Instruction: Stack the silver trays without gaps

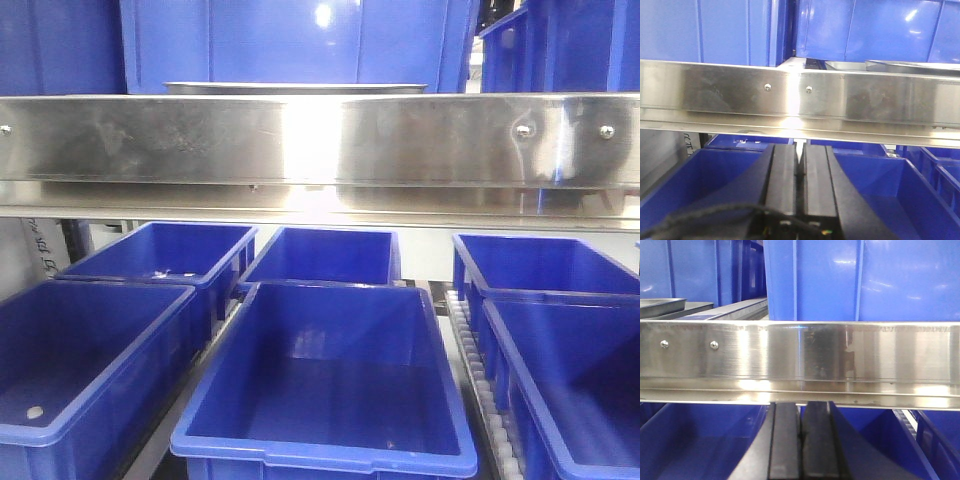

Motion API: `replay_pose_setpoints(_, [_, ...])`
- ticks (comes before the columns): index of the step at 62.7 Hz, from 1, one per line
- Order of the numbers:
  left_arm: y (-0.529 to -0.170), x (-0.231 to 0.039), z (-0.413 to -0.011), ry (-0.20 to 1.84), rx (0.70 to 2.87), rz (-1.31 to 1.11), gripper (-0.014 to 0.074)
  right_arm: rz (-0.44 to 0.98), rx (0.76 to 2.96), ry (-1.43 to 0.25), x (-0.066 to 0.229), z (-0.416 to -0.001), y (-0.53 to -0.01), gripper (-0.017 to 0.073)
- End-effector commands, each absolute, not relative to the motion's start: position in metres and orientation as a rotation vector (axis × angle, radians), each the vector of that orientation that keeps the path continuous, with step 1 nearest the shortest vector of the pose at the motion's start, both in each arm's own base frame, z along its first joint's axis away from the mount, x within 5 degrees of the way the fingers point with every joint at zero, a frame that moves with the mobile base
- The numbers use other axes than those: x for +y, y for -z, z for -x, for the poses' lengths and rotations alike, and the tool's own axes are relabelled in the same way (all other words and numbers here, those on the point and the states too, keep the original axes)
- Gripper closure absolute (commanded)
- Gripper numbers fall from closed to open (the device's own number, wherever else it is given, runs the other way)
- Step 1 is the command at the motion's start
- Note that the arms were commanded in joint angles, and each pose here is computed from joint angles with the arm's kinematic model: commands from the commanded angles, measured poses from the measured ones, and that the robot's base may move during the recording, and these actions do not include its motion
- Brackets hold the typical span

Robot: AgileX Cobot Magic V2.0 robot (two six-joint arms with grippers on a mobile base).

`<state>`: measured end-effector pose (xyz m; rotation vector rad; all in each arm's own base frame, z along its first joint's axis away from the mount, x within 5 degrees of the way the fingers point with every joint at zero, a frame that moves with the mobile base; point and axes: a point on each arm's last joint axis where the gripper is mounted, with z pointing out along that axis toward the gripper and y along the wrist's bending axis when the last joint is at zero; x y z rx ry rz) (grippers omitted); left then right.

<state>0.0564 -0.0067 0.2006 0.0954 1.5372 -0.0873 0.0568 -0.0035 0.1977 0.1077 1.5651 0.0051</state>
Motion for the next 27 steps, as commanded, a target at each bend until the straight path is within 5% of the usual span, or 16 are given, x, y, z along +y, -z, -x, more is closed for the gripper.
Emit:
replay_pose_setpoints(1, [-0.2121,-0.0057,-0.0526,0.092,1.406,-0.077,0.0641,-0.106,1.460,0.011,-0.0045,-0.0549,-0.2064,0.0509])
replay_pose_setpoints(27, [-0.2121,-0.0057,-0.0526,0.092,1.406,-0.077,0.0641,-0.106,1.461,0.011,-0.0045,-0.0549,-0.2063,0.0509])
